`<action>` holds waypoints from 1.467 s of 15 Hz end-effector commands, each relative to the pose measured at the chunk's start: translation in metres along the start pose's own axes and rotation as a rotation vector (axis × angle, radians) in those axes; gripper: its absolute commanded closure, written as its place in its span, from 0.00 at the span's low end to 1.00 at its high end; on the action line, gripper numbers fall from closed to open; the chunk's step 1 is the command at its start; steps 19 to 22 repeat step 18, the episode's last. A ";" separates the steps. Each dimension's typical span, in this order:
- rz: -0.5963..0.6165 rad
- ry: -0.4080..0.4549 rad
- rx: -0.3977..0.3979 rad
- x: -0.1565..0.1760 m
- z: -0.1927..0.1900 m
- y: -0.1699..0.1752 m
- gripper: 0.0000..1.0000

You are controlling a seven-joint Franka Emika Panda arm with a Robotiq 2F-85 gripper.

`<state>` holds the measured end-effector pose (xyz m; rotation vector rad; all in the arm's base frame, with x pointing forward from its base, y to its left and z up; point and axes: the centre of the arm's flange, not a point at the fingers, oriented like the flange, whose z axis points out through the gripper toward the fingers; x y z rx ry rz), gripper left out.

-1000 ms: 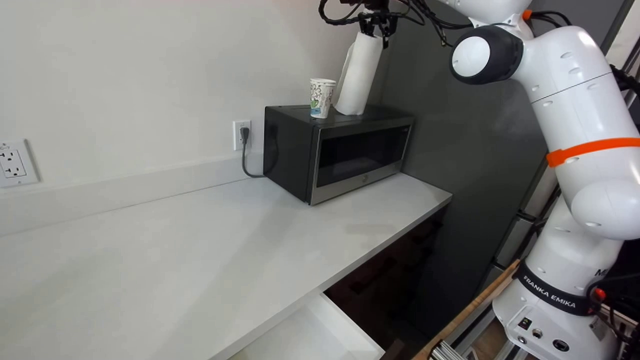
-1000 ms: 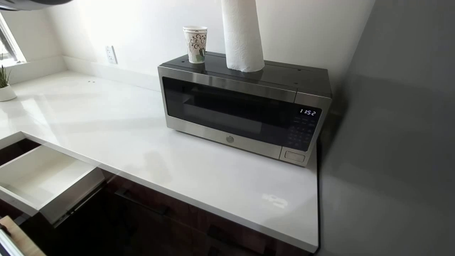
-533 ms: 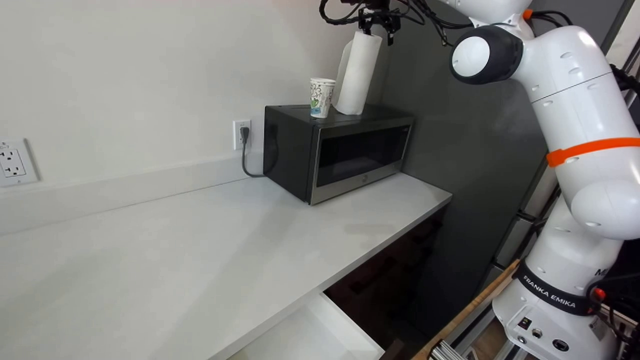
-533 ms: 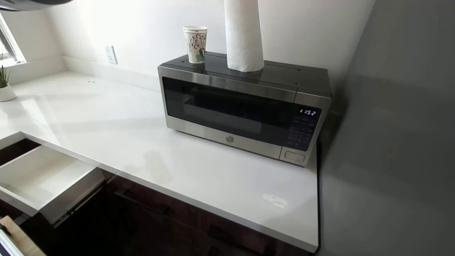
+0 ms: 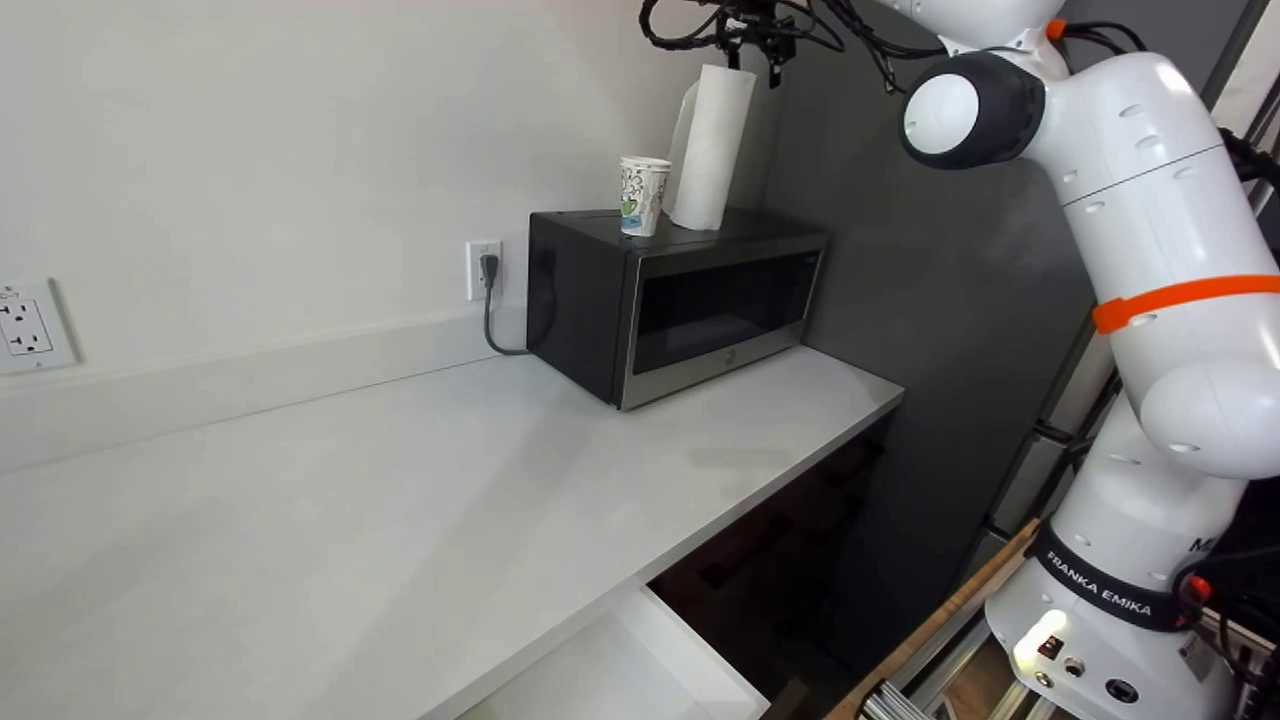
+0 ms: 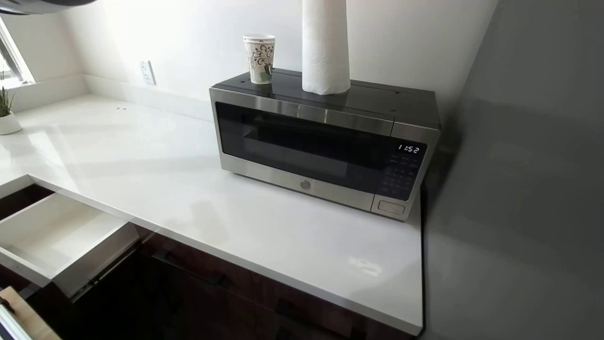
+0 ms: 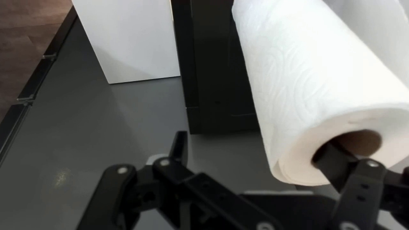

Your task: Put the paper roll on the microwave

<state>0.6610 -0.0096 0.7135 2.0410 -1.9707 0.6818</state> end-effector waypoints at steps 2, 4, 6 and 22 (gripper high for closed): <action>0.058 0.007 0.056 0.022 -0.032 -0.050 0.00; 0.076 0.015 0.077 0.026 -0.039 -0.047 0.00; 0.108 0.025 0.105 0.035 -0.051 -0.040 0.00; 0.065 0.082 0.534 0.107 -0.194 0.086 0.00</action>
